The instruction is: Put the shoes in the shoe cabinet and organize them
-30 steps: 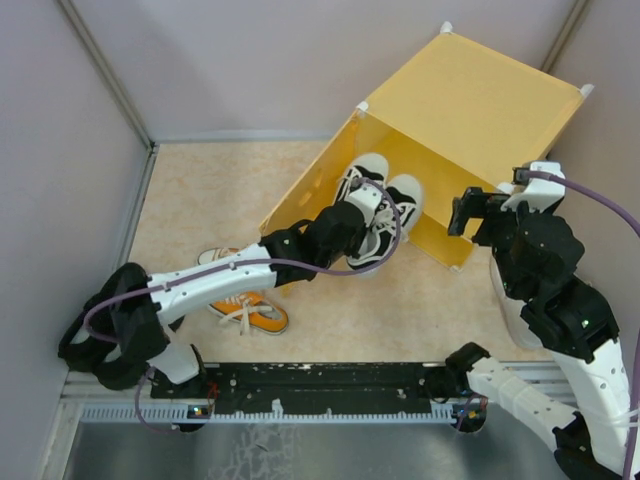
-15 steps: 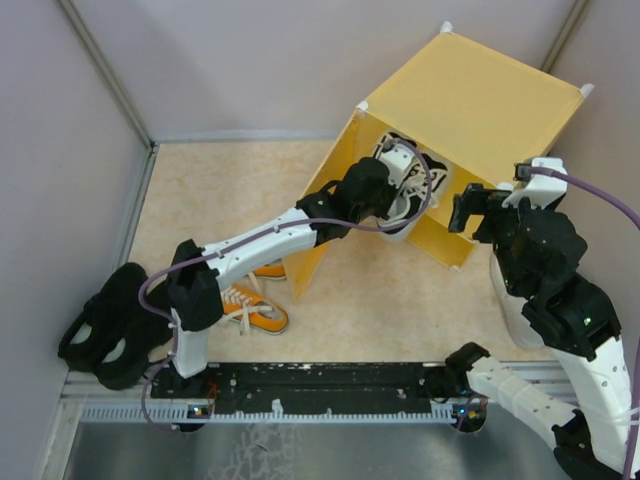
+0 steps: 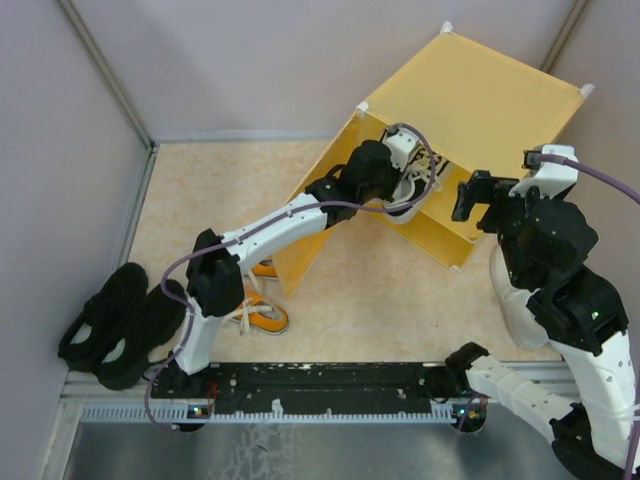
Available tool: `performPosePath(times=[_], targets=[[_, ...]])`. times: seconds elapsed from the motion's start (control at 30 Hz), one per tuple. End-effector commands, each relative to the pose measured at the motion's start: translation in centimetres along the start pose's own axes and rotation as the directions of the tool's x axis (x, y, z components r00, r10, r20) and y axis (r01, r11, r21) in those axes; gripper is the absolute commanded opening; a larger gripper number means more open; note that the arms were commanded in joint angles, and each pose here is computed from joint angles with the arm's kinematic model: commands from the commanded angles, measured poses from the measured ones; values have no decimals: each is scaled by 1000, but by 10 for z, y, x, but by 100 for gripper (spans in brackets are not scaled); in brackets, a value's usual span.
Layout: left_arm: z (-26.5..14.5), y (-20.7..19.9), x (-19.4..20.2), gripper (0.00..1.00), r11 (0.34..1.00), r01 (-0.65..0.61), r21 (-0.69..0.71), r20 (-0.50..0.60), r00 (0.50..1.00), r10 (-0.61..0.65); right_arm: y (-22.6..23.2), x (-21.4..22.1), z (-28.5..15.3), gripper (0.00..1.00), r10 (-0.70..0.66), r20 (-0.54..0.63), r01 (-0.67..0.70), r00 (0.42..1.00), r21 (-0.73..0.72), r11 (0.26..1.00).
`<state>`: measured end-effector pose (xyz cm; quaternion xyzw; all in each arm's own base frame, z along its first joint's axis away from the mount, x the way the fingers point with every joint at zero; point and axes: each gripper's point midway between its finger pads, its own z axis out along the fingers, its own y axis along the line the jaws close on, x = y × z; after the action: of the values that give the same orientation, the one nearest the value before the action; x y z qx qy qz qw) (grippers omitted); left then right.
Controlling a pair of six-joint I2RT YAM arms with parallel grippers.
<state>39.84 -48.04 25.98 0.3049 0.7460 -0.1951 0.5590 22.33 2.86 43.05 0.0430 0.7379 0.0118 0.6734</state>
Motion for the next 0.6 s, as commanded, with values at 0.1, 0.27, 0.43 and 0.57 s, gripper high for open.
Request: performPosePath(times=[0.1,0.27,0.43,0.57], targets=[[-7,1,-97,7,1000,3,31,284,959,-11,-5,-17,-4,98,18,39,-19,999,20,1000],[-10,-2,-96,34,999,-4,51,277,961,-11,-4,-14,-2,98,12,27,-13,1000,22,1000],[-20,-3,-105,71,998,-8,66,295,955,-12,-5,-17,-3,98,10,33,-11,999,22,1000],[-28,-5,-114,94,997,-10,82,311,950,-16,-4,-17,-2,98,5,31,-6,1000,22,1000]])
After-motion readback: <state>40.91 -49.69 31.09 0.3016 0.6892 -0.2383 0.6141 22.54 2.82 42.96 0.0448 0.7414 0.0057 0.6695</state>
